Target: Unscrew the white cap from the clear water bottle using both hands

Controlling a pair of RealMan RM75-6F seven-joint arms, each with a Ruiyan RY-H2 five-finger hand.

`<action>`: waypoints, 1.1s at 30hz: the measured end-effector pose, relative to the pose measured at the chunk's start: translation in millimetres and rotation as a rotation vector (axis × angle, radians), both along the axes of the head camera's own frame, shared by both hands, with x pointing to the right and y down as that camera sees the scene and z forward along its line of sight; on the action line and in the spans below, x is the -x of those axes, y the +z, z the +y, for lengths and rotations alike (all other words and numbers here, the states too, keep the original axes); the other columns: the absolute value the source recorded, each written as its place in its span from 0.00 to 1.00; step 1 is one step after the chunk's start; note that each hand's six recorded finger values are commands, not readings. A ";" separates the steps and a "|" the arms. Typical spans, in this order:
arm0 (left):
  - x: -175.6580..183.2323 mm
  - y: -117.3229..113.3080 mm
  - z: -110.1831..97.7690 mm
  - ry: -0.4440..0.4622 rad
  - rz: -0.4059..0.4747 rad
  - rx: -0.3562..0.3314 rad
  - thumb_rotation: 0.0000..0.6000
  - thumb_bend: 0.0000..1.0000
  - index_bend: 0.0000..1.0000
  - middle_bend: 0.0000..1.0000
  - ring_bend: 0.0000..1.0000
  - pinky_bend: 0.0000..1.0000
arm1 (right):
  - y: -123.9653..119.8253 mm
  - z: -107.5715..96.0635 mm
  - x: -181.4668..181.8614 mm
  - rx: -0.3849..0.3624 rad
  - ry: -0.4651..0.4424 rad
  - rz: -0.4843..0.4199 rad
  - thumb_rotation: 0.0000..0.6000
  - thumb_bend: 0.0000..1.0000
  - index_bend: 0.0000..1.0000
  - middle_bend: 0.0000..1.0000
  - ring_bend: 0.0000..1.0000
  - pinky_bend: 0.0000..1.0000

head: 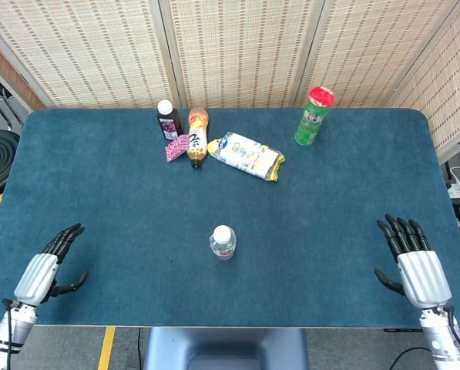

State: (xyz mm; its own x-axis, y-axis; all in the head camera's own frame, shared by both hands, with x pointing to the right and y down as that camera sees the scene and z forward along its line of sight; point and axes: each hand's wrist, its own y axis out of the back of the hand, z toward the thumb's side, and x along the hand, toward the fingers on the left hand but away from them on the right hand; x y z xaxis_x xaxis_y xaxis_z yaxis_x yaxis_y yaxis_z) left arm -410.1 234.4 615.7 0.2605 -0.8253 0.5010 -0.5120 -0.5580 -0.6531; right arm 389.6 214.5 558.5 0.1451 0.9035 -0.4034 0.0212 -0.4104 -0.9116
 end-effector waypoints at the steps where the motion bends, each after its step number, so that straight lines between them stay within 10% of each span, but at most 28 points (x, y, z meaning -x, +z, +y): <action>1: -5.6 4.5 -0.3 -0.015 0.059 0.023 1.00 0.38 0.00 0.00 0.00 0.14 | -0.2 -0.8 2.3 0.008 -0.005 -0.014 1.00 0.14 0.00 0.00 0.00 0.00; 5: -35.2 32.3 0.7 -0.063 0.257 0.143 1.00 0.39 0.00 0.00 0.00 0.14 | -4.0 -9.0 15.6 0.056 -0.052 -0.078 1.00 0.14 0.00 0.00 0.00 0.00; 10: -73.3 75.8 4.8 -0.058 0.302 0.267 1.00 0.38 0.00 0.00 0.00 0.13 | -9.6 -16.7 25.0 0.083 -0.087 -0.107 1.00 0.14 0.00 0.00 0.00 0.00; 33: -205.1 105.8 -16.6 -0.016 0.571 0.295 1.00 0.33 0.00 0.00 0.00 0.12 | -16.9 -32.1 15.5 0.156 -0.069 -0.110 1.00 0.14 0.00 0.00 0.00 0.00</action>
